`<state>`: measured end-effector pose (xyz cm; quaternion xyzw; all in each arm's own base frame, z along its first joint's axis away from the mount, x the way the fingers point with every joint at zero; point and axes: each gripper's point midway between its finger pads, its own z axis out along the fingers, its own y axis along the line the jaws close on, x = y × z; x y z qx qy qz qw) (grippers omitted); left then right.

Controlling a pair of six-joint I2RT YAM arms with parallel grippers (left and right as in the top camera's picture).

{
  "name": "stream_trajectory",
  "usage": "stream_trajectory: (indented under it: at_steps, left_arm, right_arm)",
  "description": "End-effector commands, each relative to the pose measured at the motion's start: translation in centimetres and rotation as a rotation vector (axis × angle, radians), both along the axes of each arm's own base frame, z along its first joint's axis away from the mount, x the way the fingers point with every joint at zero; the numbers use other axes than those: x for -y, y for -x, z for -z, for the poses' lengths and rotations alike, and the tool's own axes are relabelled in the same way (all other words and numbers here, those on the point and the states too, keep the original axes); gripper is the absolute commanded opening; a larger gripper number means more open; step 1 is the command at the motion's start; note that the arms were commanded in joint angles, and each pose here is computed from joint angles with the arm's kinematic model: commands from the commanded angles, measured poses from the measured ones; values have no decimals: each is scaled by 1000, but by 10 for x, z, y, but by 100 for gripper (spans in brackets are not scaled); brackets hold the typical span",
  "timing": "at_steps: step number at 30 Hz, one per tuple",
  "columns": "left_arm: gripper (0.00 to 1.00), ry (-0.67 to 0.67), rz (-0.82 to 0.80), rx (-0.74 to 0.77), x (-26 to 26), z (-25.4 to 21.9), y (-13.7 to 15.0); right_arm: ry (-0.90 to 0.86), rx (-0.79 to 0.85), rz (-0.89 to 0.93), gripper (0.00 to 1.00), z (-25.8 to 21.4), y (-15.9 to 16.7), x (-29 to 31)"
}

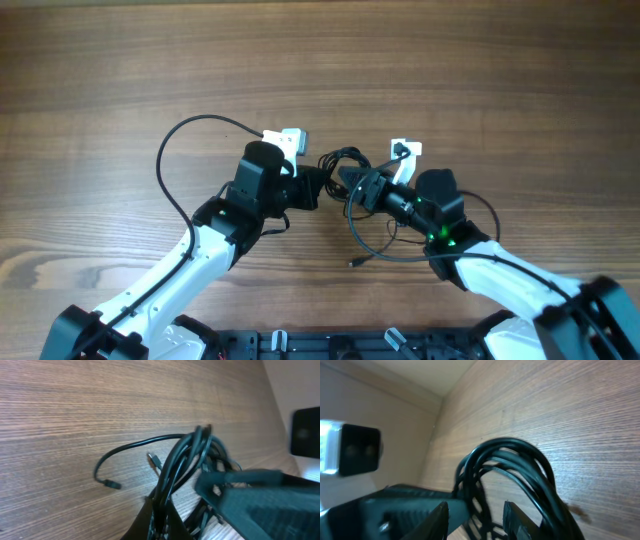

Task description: Untangle cables

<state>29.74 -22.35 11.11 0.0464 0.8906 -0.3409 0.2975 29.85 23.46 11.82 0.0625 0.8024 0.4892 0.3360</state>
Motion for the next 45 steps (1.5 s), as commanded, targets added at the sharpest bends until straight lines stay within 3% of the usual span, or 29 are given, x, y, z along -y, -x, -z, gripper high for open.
stream_trajectory:
  at_steps: [1, 18, 29, 32, 34, 37, 40, 45]
  left_arm:
    - [4, 48, 66, 28, 9, -15, 5]
    - [4, 143, 136, 27, 24, -30, 12]
    - [4, 185, 153, -8, 29, -34, 17]
    - [4, 186, 155, -10, 29, -34, 18]
    - [4, 180, 150, -14, 28, -32, 18]
    - [4, 106, 46, -40, 8, -16, 7]
    - [4, 18, -92, -76, -25, 2, -6]
    - [4, -14, -161, -121, -47, 13, -10]
  right_arm:
    - [-20, -26, 42, 38, 10, -10, -1]
    - [-31, -37, -18, 29, 24, -6, -15]
    - [-43, 7, 3, 31, 16, -10, -17]
    - [-43, 15, 15, 5, 15, -12, -16]
    - [-31, 20, 60, 4, 16, -18, -10]
    - [-34, 20, 87, 4, 15, -26, 2]
    - [-86, 20, -12, 5, 4, -20, 2]
    - [-205, 62, -122, 4, -31, -18, 21]
